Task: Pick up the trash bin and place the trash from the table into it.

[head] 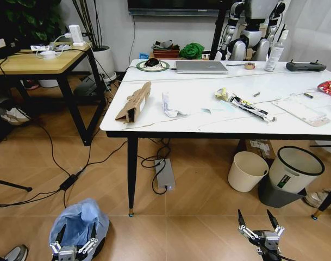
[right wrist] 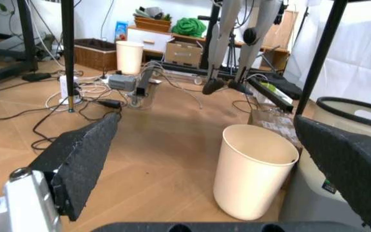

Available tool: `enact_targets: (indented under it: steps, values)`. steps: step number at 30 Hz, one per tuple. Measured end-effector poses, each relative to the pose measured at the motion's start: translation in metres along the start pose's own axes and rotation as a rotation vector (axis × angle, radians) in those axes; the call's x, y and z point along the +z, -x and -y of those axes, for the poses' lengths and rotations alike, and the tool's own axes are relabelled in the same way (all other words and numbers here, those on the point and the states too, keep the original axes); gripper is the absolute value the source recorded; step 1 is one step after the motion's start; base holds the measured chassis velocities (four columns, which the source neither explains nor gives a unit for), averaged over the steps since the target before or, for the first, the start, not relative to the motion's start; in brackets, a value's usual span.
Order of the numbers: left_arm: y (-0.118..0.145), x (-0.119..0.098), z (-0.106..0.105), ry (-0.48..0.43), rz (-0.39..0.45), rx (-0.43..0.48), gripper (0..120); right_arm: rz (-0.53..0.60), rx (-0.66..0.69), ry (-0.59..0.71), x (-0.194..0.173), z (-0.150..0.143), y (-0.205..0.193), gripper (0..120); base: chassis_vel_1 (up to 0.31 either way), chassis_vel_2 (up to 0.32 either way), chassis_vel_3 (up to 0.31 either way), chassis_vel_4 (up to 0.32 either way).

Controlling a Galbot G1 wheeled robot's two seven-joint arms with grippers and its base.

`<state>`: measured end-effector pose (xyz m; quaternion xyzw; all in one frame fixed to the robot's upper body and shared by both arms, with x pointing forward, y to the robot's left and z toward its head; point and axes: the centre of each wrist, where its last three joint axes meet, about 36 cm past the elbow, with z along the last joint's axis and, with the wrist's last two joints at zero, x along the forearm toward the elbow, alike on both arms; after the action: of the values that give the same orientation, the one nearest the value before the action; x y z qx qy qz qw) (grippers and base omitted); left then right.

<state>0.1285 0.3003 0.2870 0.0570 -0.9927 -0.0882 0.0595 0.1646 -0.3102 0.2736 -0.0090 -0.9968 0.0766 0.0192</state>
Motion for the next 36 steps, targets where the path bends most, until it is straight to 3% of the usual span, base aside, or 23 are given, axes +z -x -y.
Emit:
enact_targets:
  steps: [29,34,36]
  values:
    - [-0.003,0.008,-0.001,0.004,-0.006,-0.005,100,0.005,0.000,0.005,0.001,-0.001,0.005,100,0.000,0.000,0.000,0.000]
    - [-0.002,0.014,-0.022,0.032,-0.024,-0.042,100,0.014,0.000,0.009,-0.002,-0.002,0.011,100,0.000,0.000,0.000,0.000]
    - [0.000,0.024,-0.056,0.032,-0.105,-0.094,100,0.024,-0.003,0.014,-0.002,-0.004,0.017,100,0.000,0.000,0.000,0.000]
